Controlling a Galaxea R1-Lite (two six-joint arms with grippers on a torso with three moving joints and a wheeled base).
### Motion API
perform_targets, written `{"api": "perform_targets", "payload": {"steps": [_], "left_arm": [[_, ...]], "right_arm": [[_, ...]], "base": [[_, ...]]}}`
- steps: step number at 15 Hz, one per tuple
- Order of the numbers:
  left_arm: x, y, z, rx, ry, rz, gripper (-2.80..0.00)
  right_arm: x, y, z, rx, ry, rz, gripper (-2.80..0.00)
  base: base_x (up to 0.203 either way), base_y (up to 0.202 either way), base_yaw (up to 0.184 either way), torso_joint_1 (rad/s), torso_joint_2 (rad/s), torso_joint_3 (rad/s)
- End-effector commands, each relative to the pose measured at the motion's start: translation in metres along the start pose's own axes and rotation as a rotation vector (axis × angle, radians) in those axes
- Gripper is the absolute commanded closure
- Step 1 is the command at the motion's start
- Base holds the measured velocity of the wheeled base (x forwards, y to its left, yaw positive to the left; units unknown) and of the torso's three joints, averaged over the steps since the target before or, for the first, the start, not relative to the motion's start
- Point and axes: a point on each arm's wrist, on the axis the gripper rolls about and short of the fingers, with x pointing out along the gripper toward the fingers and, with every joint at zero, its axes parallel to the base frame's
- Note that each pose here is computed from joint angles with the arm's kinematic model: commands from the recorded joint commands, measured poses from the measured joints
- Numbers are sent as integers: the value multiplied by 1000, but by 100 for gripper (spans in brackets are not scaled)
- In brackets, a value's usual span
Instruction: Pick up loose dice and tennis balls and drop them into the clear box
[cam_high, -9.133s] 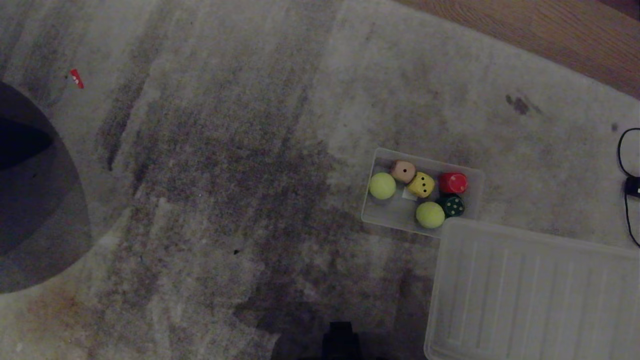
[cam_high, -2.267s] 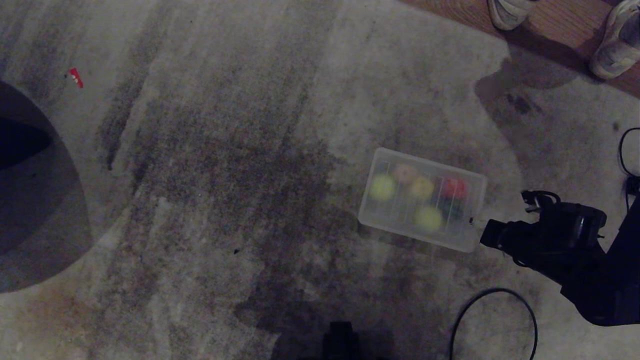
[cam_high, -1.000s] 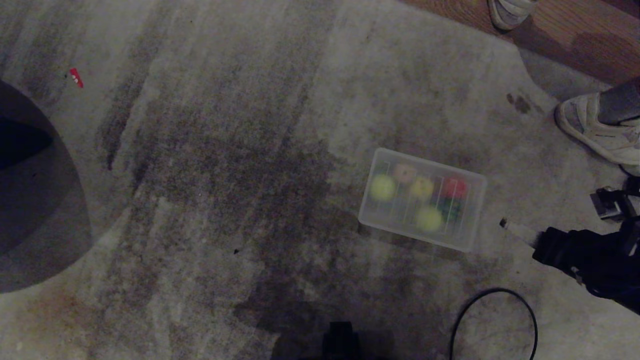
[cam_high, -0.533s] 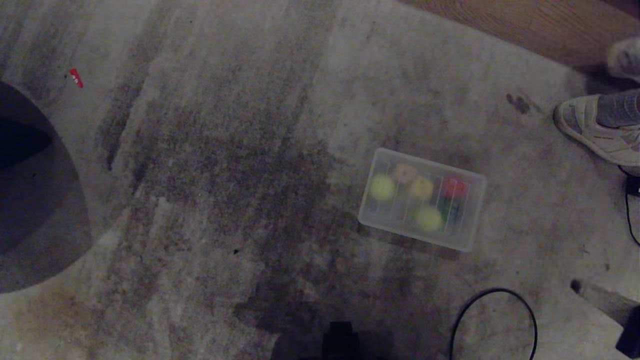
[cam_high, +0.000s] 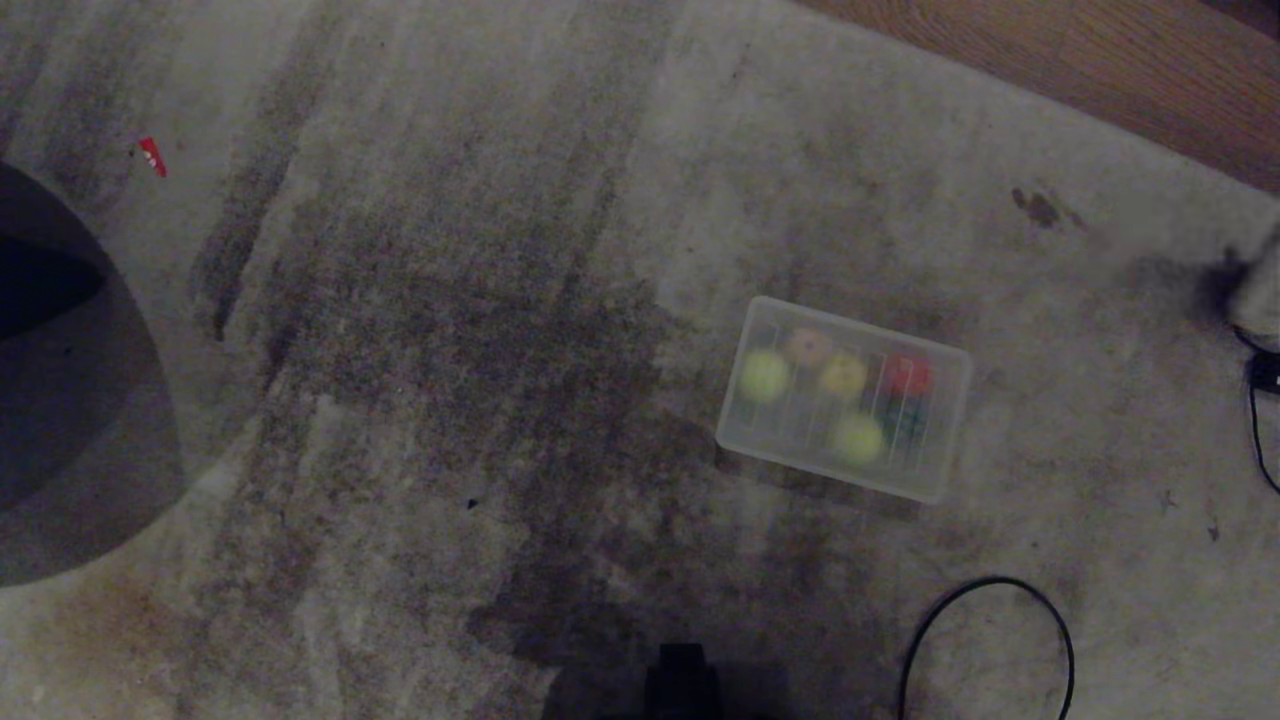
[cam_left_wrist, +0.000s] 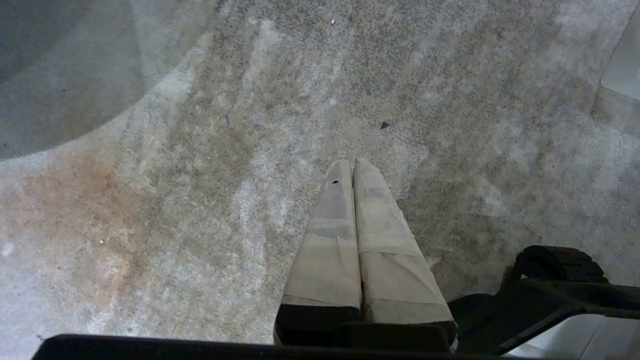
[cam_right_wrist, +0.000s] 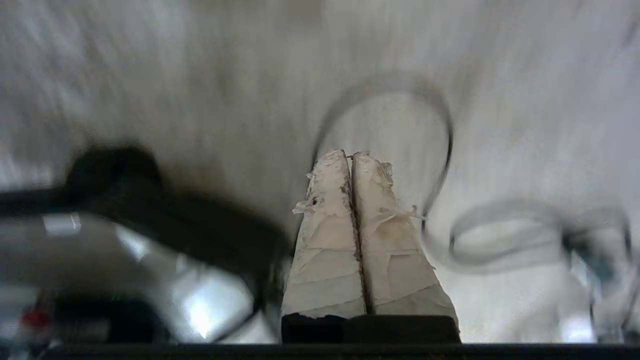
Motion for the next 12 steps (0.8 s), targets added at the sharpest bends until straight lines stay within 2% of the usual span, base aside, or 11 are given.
{"api": "perform_targets", "payload": {"steps": [1,2,4,12], "left_arm": [[0,0,0,0,3,1,0],[0,0,0,0,3,1,0],[0,0,0,0,3,1,0],[0,0,-1,1,4,1,0]], "right_arm": [[-11,-1,-9,-7,-171,15,0],[-12,-1,-10,-8,-194,19,0],[-12,-1,-10,17,-192,19,0],[-12,-1,-10,19,-192,18,0]], "base": [[0,0,0,0,0,0],[0,0,0,0,0,0],[0,0,0,0,0,0],[0,0,0,0,0,0]]}}
